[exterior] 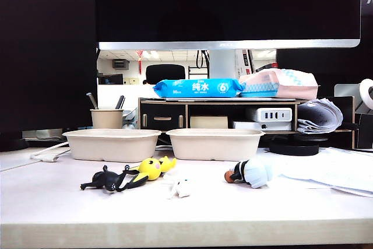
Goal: Put the dolls with similar sizes into the same paper box, while dolls with different sizes go into separate paper boxes.
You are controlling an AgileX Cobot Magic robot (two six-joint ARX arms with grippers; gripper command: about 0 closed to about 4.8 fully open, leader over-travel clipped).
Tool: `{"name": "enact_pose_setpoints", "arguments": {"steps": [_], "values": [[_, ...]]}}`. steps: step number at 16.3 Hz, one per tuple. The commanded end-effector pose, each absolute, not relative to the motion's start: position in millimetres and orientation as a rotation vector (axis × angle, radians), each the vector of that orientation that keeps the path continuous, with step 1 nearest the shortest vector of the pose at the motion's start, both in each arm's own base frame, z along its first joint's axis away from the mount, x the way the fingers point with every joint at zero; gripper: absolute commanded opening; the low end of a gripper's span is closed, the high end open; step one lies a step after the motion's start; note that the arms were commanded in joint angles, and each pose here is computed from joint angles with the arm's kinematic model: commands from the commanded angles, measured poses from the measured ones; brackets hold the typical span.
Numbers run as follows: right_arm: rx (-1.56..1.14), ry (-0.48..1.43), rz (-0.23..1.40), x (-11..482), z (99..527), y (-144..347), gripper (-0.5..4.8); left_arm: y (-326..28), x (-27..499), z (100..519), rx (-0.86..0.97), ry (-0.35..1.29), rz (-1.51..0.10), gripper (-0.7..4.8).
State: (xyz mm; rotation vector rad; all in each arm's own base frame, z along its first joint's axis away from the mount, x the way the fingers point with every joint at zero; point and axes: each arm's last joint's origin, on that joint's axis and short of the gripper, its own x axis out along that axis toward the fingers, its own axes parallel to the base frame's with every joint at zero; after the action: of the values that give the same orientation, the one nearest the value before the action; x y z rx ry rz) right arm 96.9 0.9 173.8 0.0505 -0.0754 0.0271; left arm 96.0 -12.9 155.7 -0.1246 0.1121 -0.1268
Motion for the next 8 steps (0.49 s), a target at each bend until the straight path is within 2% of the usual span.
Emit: {"name": "enact_pose_setpoints", "arguments": {"steps": [1,5,8], "values": [[0.052,-0.084,0.027,97.0,173.6,1.0,-0.01,-13.0,96.0,156.9,-0.128,0.102,-0.131,-0.05],[0.052,-0.084,0.037,97.0,173.6,1.3,-0.01,-13.1,95.9,155.8,-0.128,0.114,-0.132,-0.05],[0.092,-0.078,0.141,96.8,173.6,4.2,-0.01,-13.7,95.7,154.4,-0.128,0.13,-0.15,-0.05]]}}
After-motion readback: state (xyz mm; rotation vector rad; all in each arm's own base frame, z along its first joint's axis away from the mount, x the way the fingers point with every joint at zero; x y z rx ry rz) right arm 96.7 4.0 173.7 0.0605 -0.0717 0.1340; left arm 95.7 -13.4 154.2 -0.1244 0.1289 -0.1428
